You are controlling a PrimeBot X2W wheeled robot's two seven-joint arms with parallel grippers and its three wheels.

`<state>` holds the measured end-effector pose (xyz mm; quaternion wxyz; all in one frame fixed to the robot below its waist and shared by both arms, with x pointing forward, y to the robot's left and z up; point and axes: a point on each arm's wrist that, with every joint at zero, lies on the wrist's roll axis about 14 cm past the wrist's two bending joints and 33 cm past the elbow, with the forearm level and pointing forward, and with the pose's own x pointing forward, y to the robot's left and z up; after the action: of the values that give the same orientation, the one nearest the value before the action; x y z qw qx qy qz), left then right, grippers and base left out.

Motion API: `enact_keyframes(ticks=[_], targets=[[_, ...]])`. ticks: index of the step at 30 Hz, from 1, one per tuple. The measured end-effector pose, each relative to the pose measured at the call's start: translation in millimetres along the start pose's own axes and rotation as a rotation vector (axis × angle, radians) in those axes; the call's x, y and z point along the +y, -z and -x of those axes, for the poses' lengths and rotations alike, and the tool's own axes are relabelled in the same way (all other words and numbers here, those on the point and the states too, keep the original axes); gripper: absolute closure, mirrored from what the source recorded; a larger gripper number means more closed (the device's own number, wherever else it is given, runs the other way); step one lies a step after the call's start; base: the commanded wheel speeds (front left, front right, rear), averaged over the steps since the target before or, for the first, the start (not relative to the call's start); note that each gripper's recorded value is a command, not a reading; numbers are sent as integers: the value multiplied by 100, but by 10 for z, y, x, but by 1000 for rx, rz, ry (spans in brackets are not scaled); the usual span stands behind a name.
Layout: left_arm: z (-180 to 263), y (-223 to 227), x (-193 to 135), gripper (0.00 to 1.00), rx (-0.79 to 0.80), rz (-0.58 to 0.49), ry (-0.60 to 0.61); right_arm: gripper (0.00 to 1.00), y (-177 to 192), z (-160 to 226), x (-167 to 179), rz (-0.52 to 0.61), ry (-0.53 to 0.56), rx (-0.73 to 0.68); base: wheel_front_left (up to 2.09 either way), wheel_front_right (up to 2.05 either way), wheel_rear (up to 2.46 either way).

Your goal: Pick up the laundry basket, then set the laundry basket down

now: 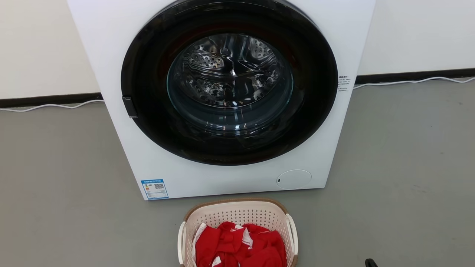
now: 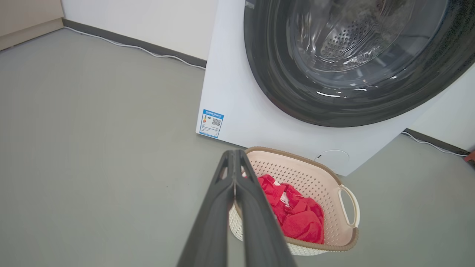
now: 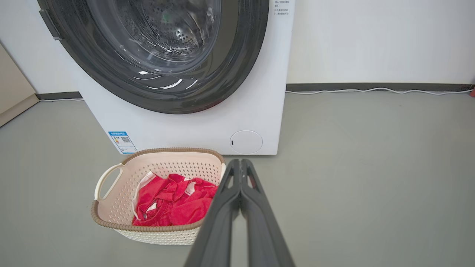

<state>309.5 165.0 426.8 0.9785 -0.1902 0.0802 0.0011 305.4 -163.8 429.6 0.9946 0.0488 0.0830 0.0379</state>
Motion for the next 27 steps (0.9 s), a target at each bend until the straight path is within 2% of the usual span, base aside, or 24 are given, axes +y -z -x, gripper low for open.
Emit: enact_keyframes(ticks=[27], targets=[[-60, 1, 103, 100, 30, 259, -63, 100, -5, -67, -157, -328, 85, 15, 0, 0, 0]])
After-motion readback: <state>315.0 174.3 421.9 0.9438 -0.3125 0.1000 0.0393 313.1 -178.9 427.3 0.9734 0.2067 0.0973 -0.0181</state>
